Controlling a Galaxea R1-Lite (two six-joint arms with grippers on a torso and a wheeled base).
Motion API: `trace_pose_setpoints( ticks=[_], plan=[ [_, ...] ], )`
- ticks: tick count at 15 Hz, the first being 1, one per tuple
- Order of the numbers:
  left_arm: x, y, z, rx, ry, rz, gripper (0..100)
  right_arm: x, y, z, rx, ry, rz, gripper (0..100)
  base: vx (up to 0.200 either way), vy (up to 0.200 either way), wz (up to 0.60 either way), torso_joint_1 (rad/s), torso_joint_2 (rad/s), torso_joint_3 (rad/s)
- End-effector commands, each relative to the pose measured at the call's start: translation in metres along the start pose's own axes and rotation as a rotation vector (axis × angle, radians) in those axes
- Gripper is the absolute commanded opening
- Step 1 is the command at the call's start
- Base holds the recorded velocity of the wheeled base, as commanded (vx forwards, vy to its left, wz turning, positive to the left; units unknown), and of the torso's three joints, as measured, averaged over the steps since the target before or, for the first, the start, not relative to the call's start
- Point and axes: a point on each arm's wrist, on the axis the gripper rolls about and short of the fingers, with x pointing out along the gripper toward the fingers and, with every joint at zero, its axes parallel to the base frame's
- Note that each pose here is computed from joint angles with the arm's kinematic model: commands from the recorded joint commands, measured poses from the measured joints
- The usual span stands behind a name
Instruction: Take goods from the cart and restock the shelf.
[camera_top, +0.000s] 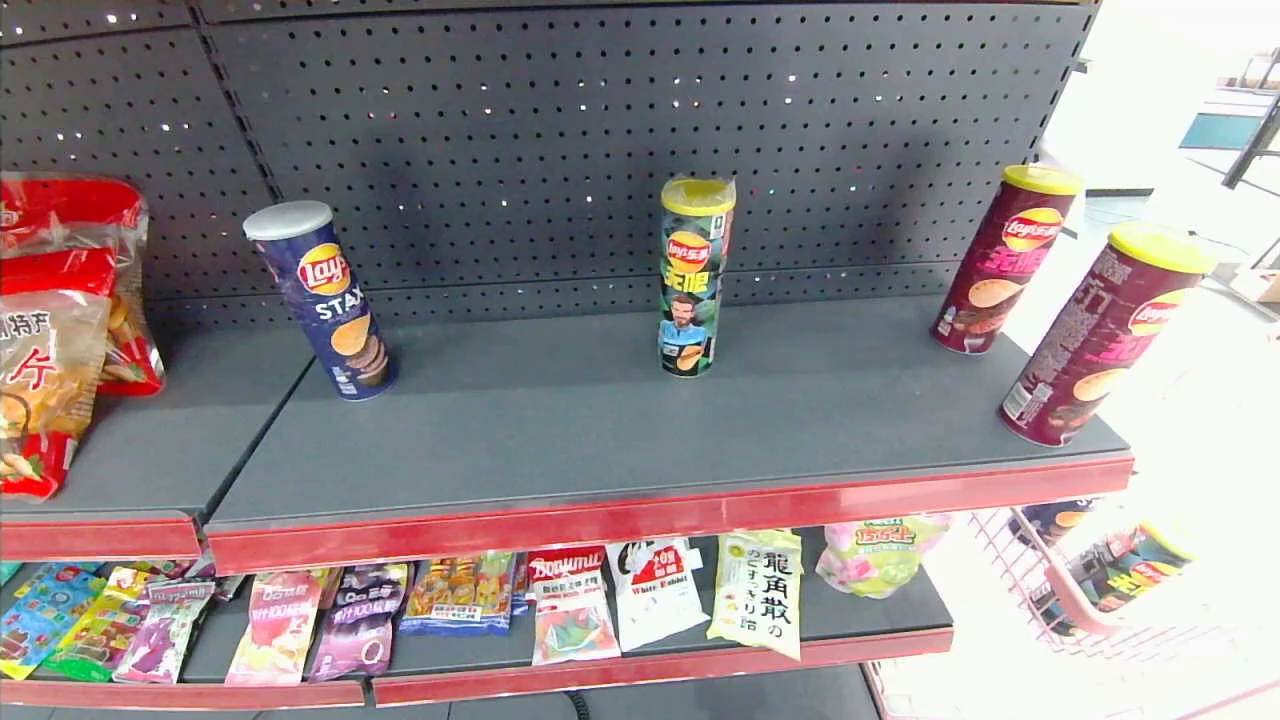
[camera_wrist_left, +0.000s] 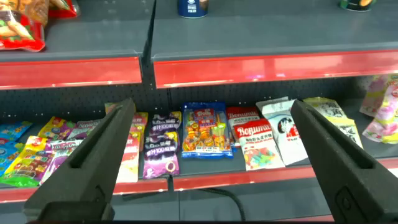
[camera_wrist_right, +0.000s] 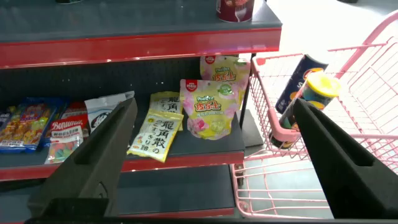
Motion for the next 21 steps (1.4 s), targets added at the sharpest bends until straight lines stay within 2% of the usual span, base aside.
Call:
trace_pose_setpoints(
  ticks=[1,2,21],
  plan=[
    [-0.0001,0.0000,0.0004,-0.001,-0.001,0.000,100,0.0000,0.0000,0.0000,0.000,-0.001,0.001,100,0.000,0.000,0.00,0.000,0.00,0.000],
    [0.0000,0.0000,-0.0001,-0.001,0.001,0.000,100,0.0000,0.0000,0.0000,0.000,-0.001,0.002,100,0.000,0.000,0.00,0.000,0.00,0.000],
    [0.0000,0.0000,-0.0001,0.001,0.001,0.001,100,0.0000,0.0000,-0.0001,-0.001,0.001,-0.002,100,0.000,-0.200,0.00,0.004,0.00,0.001]
  ],
)
